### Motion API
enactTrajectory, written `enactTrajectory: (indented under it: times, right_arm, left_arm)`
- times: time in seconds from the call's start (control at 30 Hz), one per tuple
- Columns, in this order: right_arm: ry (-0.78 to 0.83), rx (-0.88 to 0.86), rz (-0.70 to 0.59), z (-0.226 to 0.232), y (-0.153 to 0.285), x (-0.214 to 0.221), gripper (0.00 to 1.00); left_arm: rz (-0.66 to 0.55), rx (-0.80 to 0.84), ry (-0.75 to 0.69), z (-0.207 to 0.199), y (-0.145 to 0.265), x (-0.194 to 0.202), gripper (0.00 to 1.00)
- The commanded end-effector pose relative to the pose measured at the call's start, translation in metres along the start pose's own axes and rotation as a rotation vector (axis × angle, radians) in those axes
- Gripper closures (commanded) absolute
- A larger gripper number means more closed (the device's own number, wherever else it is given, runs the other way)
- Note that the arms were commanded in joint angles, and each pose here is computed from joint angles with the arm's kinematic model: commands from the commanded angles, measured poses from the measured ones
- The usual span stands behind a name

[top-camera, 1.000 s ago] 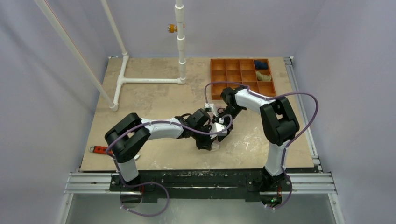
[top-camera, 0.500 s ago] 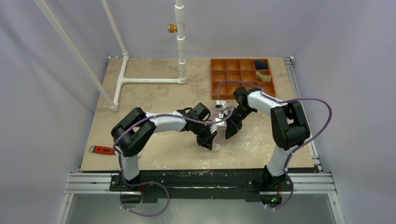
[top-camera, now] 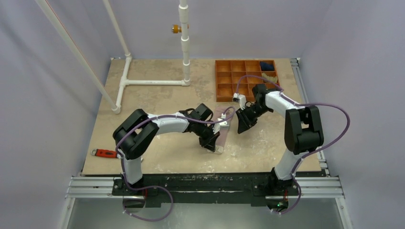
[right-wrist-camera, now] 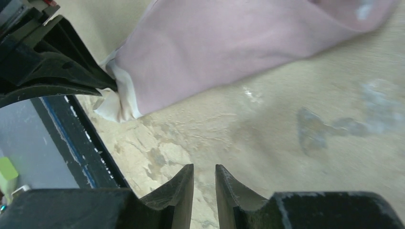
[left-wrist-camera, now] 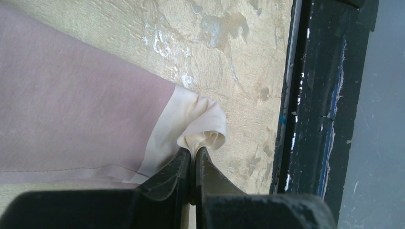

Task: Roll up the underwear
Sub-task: Roll the underwear to the center of the board.

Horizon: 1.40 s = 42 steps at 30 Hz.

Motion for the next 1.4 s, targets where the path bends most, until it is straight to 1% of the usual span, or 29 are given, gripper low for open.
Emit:
enactTrajectory:
  times: [0.0, 0.13, 0.23, 0.37, 0.5, 0.57, 0.73, 0.8, 0.83, 0.9, 0.93, 1.07, 1.23, 1.37]
  right_arm:
    - [0.017, 0.109, -0.130, -0.008, 0.032, -0.016, 0.76]
    - [0.027, 0.175, -0.201, -0.009, 0.048, -0.018, 0.77]
    - [0.091, 0.227, -0.265, 0.001, 0.060, -0.024, 0.77]
    - [0.161, 0.306, -0.295, 0.007, 0.070, -0.020, 0.76]
    - [0.250, 0.307, -0.296, 0.020, 0.073, -0.017, 0.76]
    - [0.304, 0.307, -0.279, 0.026, 0.070, -0.015, 0.75]
    - [0.440, 0.334, -0.197, 0.043, 0.046, -0.016, 0.72]
    - [0.491, 0.374, -0.190, 0.050, 0.041, -0.020, 0.68]
    - [0.519, 0.390, -0.186, 0.053, 0.038, -0.022, 0.65]
    - [0.567, 0.408, -0.167, 0.061, 0.032, -0.026, 0.56]
    - [0.590, 0.410, -0.157, 0.065, 0.028, -0.028, 0.55]
    - [0.668, 0.426, -0.117, 0.080, 0.010, -0.033, 0.54]
    - [0.768, 0.422, -0.034, 0.095, -0.022, -0.029, 0.57]
    - [0.848, 0.418, 0.030, 0.104, -0.045, -0.024, 0.58]
  left_arm:
    - [-0.031, 0.044, -0.010, -0.005, 0.002, -0.012, 1.00]
    - [-0.025, 0.103, 0.076, -0.002, 0.003, -0.016, 1.00]
    - [-0.012, 0.157, 0.162, 0.003, 0.004, -0.023, 1.00]
    - [0.021, 0.223, 0.267, 0.010, 0.003, -0.030, 1.00]
    - [0.051, 0.267, 0.357, 0.016, 0.001, -0.032, 1.00]
    - [0.065, 0.280, 0.390, 0.018, -0.001, -0.033, 1.00]
    - [0.092, 0.301, 0.473, 0.023, -0.004, -0.034, 1.00]
    - [0.096, 0.298, 0.494, 0.027, -0.005, -0.032, 1.00]
    - [0.105, 0.295, 0.534, 0.028, -0.006, -0.031, 1.00]
    - [0.113, 0.294, 0.568, 0.031, -0.007, -0.030, 1.00]
    - [0.116, 0.290, 0.587, 0.033, -0.007, -0.029, 1.00]
    - [0.129, 0.285, 0.648, 0.040, -0.010, -0.025, 1.00]
    - [0.164, 0.295, 0.715, 0.042, -0.013, -0.025, 1.00]
    - [0.174, 0.295, 0.731, 0.043, -0.014, -0.027, 1.00]
Point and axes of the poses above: each gripper's point midway between its finger pads, its own y axis back along the fingers, its own z axis along the line the jaws close on, x = y × z, the point moved 4 cm from there along y, back along the fingers, and after that the axes turned 8 degrees about y, right-handed, at the moved point
